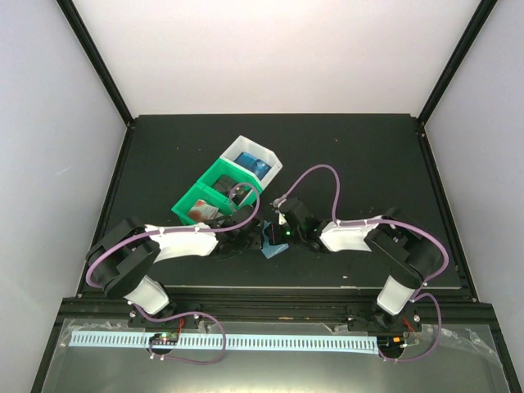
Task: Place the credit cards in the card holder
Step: Close the card holder at the center of the board.
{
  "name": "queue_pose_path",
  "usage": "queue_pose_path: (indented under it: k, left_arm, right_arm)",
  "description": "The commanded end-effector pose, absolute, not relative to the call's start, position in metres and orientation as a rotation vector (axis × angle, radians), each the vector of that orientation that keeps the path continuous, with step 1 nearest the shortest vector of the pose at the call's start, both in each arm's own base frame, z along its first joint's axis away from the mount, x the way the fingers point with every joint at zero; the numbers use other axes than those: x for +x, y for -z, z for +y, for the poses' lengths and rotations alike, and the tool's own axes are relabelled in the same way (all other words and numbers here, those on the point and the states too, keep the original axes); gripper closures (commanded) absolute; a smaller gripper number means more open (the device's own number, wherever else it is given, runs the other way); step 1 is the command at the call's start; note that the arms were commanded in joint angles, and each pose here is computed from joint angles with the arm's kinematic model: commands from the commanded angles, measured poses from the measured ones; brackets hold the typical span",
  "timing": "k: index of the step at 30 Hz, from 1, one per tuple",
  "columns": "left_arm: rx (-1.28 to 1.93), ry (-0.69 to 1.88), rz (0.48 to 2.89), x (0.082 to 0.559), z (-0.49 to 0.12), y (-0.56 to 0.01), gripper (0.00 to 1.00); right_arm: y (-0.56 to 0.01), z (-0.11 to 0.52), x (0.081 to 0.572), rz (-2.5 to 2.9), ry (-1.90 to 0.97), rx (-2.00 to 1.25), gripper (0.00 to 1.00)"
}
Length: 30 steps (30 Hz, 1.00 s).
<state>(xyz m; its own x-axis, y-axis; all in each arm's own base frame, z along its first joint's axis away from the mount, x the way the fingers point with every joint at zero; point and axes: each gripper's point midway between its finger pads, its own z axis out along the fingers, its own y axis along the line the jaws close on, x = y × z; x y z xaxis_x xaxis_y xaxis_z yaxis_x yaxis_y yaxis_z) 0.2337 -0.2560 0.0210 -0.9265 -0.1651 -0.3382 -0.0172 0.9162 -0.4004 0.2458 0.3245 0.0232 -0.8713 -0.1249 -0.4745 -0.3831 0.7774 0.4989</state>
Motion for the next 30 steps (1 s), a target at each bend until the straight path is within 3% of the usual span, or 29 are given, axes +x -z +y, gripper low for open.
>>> queue_pose_path:
  k: [1, 30]
  left_arm:
    - [-0.148, 0.504, 2.770, 0.221, -0.242, -0.007, 0.60]
    - [-0.141, 0.499, 2.782, 0.224, -0.246, -0.001, 0.63]
  right_arm:
    - [0.081, 0.242, 0.153, 3.053, -0.530, -0.362, 0.99]
    - [0.081, 0.241, 0.125, 3.014, -0.804, -0.481, 0.99]
